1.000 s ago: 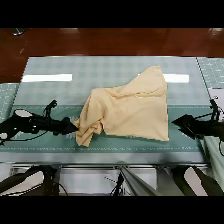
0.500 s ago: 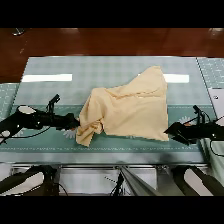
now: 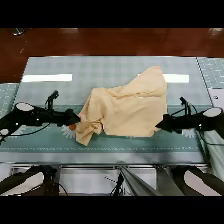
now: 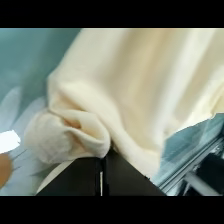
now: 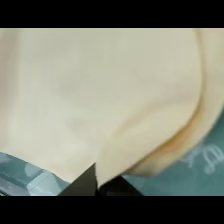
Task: Fold the shirts.
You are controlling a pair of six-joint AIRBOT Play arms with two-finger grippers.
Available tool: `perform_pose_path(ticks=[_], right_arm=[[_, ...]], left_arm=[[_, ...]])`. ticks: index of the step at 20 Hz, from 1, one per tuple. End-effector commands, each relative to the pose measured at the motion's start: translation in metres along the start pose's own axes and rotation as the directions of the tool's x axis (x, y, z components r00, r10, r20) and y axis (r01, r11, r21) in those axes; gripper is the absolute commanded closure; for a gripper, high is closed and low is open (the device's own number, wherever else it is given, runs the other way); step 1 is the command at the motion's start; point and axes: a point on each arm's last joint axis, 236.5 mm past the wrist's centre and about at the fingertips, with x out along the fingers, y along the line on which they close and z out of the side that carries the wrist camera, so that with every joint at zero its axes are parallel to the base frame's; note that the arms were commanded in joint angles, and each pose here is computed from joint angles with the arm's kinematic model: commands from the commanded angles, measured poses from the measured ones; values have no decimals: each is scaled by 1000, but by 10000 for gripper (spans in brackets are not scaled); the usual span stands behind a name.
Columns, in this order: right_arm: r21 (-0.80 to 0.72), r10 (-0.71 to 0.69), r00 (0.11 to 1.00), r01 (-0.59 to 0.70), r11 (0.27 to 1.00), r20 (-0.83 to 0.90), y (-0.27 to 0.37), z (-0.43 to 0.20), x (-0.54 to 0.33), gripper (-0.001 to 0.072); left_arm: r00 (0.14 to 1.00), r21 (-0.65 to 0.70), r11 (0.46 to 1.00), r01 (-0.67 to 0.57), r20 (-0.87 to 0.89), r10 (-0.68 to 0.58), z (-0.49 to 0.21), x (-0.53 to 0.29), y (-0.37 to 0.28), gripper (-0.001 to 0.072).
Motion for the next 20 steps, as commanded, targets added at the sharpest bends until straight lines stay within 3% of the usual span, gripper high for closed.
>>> perform_pose_path(ticks=[1, 4, 6, 8, 9, 12, 14, 16, 18, 20], right_arm=[[-204, 104, 991, -85, 975, 87, 83, 54, -58, 689], [-438, 182, 907, 3, 899, 379, 194, 120, -188, 690], [-559, 263, 790, 119, 821, 554, 264, 123, -284, 690], [-652, 370, 653, 255, 714, 661, 326, 80, -370, 690], [-658, 407, 581, 321, 682, 705, 344, 54, -403, 690], [-591, 463, 367, 477, 651, 806, 360, -31, -474, 689], [-551, 469, 294, 532, 643, 833, 356, -82, -493, 689], [-510, 470, 234, 579, 636, 851, 348, -122, -505, 689], [-441, 427, 180, 610, 658, 886, 332, -146, -514, 690], [-374, 342, 177, 630, 681, 923, 308, -153, -513, 689]], left_arm=[[974, 138, 978, 154, 145, -174, 59, -47, -85, 681], [832, 454, 866, 210, 382, -402, 121, -162, -227, 681], [706, 641, 761, 102, 492, -509, 122, -251, -314, 681], [593, 726, 688, 18, 546, -592, 89, -332, -381, 681], [551, 746, 659, -95, 591, -590, 69, -365, -400, 681], [389, 617, 646, -449, 786, -480, 17, -438, -413, 681], [250, 436, 657, -614, 898, -362, -17, -471, -399, 681], [142, 283, 633, -721, 954, -264, -52, -488, -382, 681], [44, 167, 638, -751, 978, -204, -80, -503, -370, 681], [4, 124, 623, -772, 982, -191, -100, -511, -364, 681]])
